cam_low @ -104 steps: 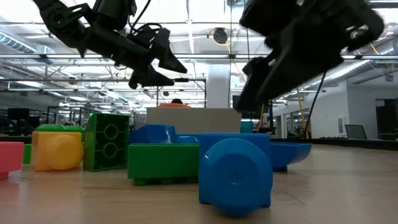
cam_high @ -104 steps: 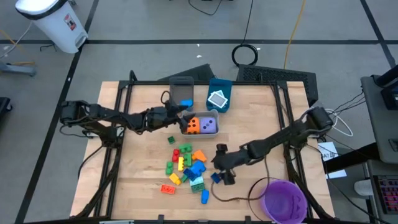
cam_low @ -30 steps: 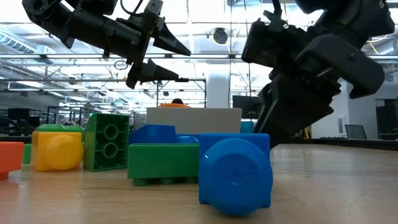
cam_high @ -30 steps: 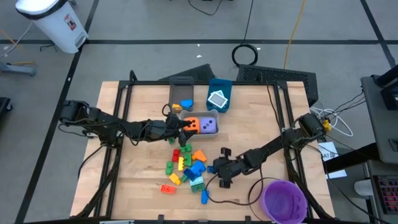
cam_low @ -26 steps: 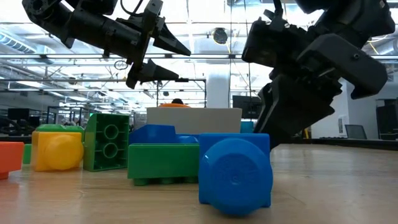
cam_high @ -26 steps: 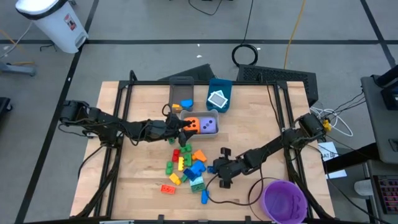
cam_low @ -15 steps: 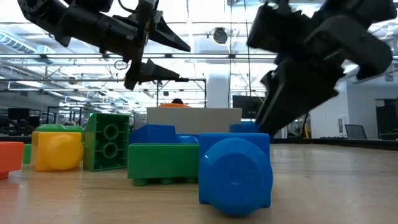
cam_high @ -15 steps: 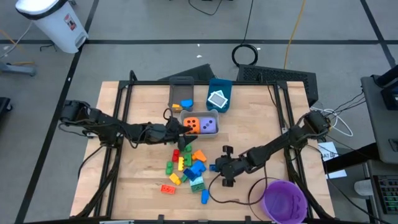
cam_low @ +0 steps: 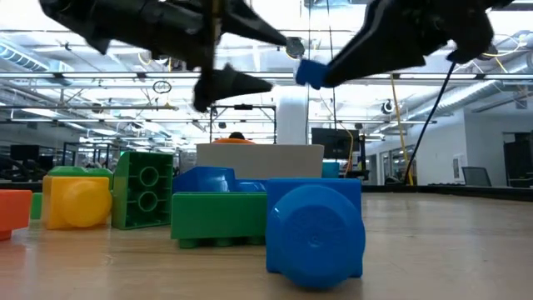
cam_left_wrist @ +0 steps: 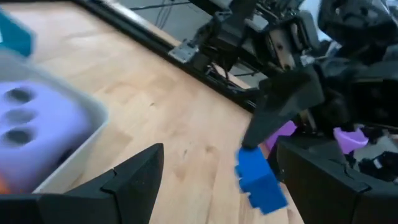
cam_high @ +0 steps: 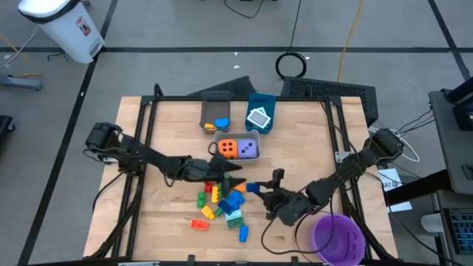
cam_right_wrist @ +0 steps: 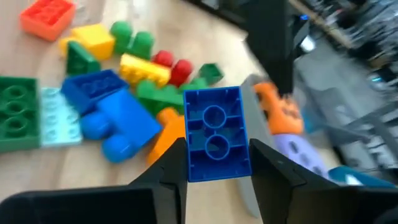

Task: Pick & Place Toys
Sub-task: Put the right dark blue game piece into the black bin

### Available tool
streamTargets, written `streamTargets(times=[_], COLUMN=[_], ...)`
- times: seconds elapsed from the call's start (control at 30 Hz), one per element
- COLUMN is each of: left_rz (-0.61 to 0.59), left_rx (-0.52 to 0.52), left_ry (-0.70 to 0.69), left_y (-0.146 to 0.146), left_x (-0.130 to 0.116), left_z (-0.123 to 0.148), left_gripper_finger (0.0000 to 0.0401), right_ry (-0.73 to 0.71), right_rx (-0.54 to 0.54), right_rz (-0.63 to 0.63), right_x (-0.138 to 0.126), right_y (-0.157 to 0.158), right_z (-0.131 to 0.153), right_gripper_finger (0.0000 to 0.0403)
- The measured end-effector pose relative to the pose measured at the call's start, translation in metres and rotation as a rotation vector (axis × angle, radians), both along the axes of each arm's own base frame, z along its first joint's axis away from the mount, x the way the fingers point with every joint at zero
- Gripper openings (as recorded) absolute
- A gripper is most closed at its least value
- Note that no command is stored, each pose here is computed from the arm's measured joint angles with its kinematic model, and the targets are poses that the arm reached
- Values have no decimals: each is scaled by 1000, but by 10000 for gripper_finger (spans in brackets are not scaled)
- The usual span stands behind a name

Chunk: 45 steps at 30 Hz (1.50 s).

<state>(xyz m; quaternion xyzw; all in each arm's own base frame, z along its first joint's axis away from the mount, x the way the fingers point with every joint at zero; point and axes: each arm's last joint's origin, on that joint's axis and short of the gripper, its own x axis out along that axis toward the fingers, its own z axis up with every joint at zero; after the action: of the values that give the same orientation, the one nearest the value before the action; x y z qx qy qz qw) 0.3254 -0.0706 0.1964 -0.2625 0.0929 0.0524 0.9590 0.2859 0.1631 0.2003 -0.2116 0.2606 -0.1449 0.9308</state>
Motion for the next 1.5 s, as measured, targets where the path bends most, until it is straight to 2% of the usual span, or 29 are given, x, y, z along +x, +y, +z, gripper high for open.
streamTargets(times=[0.13, 0.27, 0.4, 0.5, 0.63, 0.87, 0.9, 1.0, 1.1, 1.17, 1.27, 1.37, 1.5], left_rz=[-36, -24, -19, -18, -16, -44, -48, -58, -52, 55, 200, 188, 247], left_rx=[73, 54, 28, 17, 4, -8, 3, 58, 95, 140, 195, 193, 197], left_ry=[7, -7, -16, -4, 5, -5, -6, -4, 37, 65, 81, 99, 46], left_y=[-12, -12, -8, -7, -7, -7, -6, -2, 3, 7, 17, 23, 41], left_x=[26, 43, 47, 47, 47, 47, 48, 46, 40, 36, 29, 21, 9], left_z=[-2, 1, 3, 2, 1, 2, 2, 8, 16, 19, 25, 21, 20], left_gripper_finger=[319, 319, 319, 304, 250, 110, 99, 100, 100, 100, 100, 100, 100], right_ry=[-32, -57, -73, -73, -80, -78, -75, -104, -117, -78, 5, -5, 18], right_rx=[-84, -140, -156, -162, -157, -158, -161, -97, 37, 186, 319, 351, 339], right_rz=[-56, -88, -90, -86, -86, -83, -83, -91, -41, 59, 178, 183, 193], right_x=[-4, -8, -10, -10, -9, -9, -9, -10, -14, -15, -19, -18, -19], right_y=[3, 8, 11, 12, 12, 12, 12, 14, 16, 18, 19, 16, 17], right_z=[2, 3, 4, 5, 5, 5, 5, 5, 12, 17, 20, 25, 22], right_gripper_finger=[103, 106, 104, 104, 112, 114, 119, 141, 167, 182, 199, 208, 207])
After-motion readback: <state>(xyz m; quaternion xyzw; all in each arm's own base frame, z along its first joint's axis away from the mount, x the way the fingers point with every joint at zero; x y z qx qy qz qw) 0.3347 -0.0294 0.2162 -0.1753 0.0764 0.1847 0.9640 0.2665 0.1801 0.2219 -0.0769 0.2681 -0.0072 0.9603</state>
